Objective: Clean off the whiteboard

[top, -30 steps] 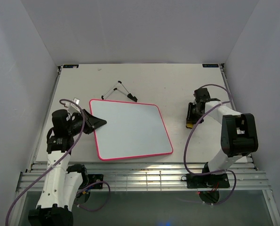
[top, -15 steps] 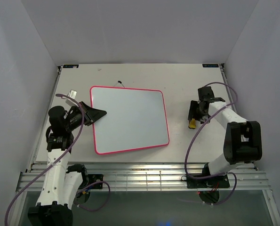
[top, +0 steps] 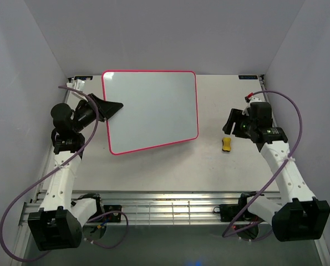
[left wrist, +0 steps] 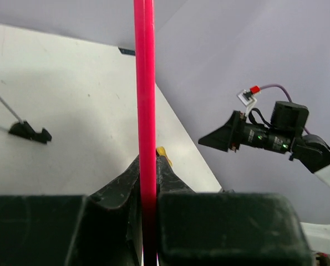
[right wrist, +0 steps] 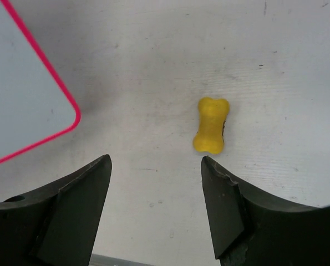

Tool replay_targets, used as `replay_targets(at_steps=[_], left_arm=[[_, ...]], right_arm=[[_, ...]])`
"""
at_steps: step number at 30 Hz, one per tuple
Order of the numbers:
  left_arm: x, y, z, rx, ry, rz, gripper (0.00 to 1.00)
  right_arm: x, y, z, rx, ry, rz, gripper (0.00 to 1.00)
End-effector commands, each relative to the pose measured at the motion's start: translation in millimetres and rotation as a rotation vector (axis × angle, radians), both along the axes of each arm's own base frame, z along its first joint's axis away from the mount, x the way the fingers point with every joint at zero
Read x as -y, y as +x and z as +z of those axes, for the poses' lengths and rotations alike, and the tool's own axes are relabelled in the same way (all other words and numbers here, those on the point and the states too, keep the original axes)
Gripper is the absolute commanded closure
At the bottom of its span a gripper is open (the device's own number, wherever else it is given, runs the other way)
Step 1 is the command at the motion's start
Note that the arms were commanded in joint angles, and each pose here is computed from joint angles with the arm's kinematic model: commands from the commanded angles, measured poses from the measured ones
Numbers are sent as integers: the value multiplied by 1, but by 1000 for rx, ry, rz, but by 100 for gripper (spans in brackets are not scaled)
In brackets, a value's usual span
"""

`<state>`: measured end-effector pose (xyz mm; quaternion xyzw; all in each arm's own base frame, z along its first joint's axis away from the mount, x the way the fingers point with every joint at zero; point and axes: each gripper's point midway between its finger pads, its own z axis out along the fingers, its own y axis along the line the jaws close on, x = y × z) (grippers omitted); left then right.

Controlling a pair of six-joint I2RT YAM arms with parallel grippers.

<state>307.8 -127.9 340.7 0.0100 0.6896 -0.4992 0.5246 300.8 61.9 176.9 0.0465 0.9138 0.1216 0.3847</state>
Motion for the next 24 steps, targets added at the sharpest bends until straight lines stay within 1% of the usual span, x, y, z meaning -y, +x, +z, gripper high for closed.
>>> replay_targets(at_steps=[1, 2, 5, 6, 9, 14, 18, 24], left_arm=[[-7, 6, 78, 343, -6, 56, 100], [-8, 8, 87, 401, -17, 70, 100], [-12, 27, 84, 415, -47, 90, 100], [-12, 27, 92, 458, -59, 83, 100], [-15, 39, 97, 519, -74, 98, 100], [-26, 52, 91, 621, -70, 172, 100], [-36, 62, 85, 676, -57, 217, 100], [-61, 81, 69, 658, -65, 255, 100]], right_arm=[[-17, -7, 12, 53, 77, 74, 28], [-24, -11, 11, 54, 102, 110, 27], [-33, -18, 15, 88, 127, 162, 25], [-36, -20, 11, 90, 134, 172, 23], [-46, -30, 16, 126, 160, 227, 21], [-57, -40, 23, 150, 189, 275, 20], [-62, -45, 23, 159, 200, 301, 20], [-69, -49, 13, 115, 190, 328, 21]])
